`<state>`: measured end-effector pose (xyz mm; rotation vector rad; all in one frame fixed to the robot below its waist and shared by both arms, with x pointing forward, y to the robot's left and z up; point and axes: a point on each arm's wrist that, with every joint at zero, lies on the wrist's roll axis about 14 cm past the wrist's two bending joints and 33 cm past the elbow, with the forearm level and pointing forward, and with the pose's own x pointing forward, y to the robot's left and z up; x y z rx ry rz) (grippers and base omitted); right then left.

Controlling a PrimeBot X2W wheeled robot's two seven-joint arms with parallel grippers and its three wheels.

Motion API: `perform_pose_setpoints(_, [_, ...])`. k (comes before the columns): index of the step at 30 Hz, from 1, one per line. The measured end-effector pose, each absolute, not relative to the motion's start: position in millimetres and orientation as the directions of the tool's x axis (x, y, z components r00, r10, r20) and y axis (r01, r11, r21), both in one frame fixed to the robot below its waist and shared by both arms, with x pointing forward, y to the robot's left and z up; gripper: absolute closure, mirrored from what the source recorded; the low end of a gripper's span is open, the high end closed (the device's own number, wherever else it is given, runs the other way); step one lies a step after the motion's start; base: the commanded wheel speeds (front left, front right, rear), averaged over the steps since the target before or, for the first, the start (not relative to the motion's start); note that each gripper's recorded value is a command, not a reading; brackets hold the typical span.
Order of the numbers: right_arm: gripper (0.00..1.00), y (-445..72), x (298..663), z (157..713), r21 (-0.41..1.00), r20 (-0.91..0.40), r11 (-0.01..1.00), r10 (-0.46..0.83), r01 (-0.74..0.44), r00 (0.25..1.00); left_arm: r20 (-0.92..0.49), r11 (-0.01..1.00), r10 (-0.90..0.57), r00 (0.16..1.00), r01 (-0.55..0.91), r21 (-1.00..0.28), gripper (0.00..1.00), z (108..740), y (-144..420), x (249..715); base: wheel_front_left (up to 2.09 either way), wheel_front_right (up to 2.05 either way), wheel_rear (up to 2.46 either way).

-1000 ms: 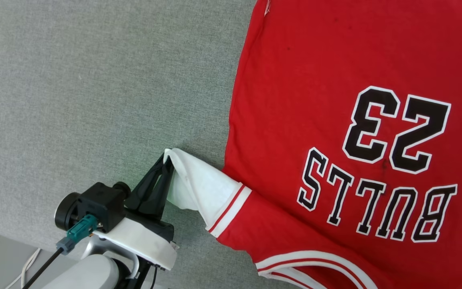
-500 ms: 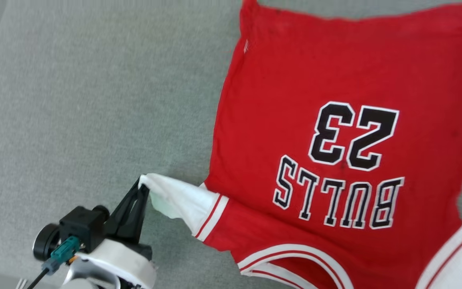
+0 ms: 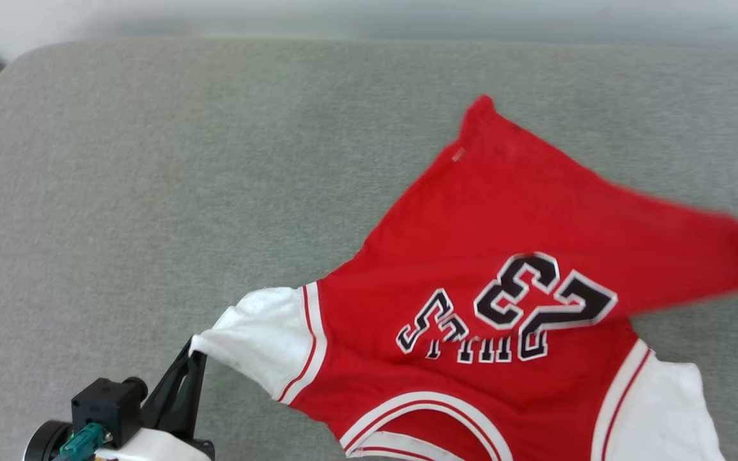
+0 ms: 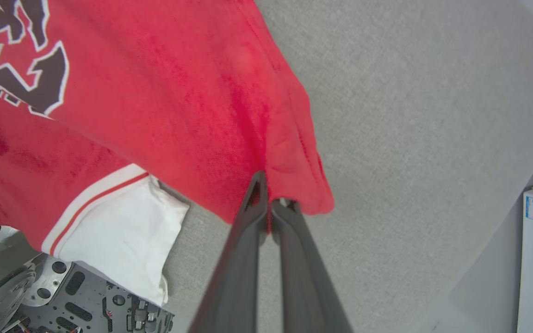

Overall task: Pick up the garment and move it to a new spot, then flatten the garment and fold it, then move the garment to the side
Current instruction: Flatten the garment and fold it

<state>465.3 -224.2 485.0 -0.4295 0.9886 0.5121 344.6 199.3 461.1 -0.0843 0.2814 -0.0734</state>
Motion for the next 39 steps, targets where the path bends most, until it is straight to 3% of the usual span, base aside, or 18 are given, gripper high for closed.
perform_pose_setpoints(11, [1.0, -288.0, 334.6, 401.4, 0.048, -0.943, 0.907, 0.178, -0.417, 0.28, -0.282, 0.991, -0.117, 0.952, 0.093, -0.098, 1.0, 460.3, 190.1, 341.4, 0.0, 0.0, 0.0])
perform_pose_setpoints(16, [1.0, -283.7, 253.9, 354.3, 0.171, -0.968, 0.933, 0.219, -0.316, 0.125, -0.296, 0.99, -0.125, 0.947, 0.1, -0.098, 1.0, 456.2, 188.2, 339.9, 0.0, 0.0, 0.0])
perform_pose_setpoints(20, [1.0, -285.3, 237.6, 343.4, 0.186, -0.966, 0.95, 0.224, -0.251, 0.132, -0.301, 0.99, -0.127, 0.945, 0.103, -0.092, 1.0, 454.5, 188.3, 343.8, 0.0, 0.0, 0.0])
perform_pose_setpoints(21, [0.93, -285.8, 238.8, 342.7, 0.186, -0.963, 0.954, 0.224, -0.235, 0.148, -0.303, 0.99, -0.13, 0.944, 0.107, -0.093, 1.0, 453.9, 187.5, 344.3, 0.0, 0.0, 0.0])
perform_pose_setpoints(22, [0.29, -286.4, 243.4, 343.6, 0.183, -0.959, 0.957, 0.224, -0.225, 0.173, -0.304, 0.99, -0.134, 0.943, 0.11, -0.093, 1.0, 453.6, 186.6, 344.8, 0.0, 0.0, 0.0])
perform_pose_setpoints(23, [0.0, -286.8, 249.3, 346.1, 0.178, -0.954, 0.958, 0.224, -0.223, 0.2, -0.304, 0.989, -0.136, 0.943, 0.113, -0.094, 1.0, 453.5, 185.8, 345.4, 0.0, 0.0, 0.0])
perform_pose_setpoints(32, [0.0, -280.3, 360.0, 431.5, 0.07, -0.799, 0.944, 0.246, -0.321, 0.549, -0.3, 0.989, -0.142, 0.943, 0.119, -0.093, 1.0, 456.3, 183.3, 344.1, 0.0, 0.0, 0.0])
perform_pose_setpoints(36, [0.0, -269.9, 400.8, 476.9, -0.011, -0.736, 0.921, 0.257, -0.39, 0.626, -0.298, 0.989, -0.141, 0.944, 0.119, -0.093, 1.0, 457.1, 182.3, 343.2, 0.0, 0.0, 0.0])
perform_pose_setpoints(39, [0.0, -259.0, 423.5, 501.0, -0.073, -0.721, 0.895, 0.257, -0.44, 0.644, -0.294, 0.989, -0.141, 0.946, 0.119, -0.092, 1.0, 457.8, 181.6, 345.1, 0.0, 0.0, 0.0])
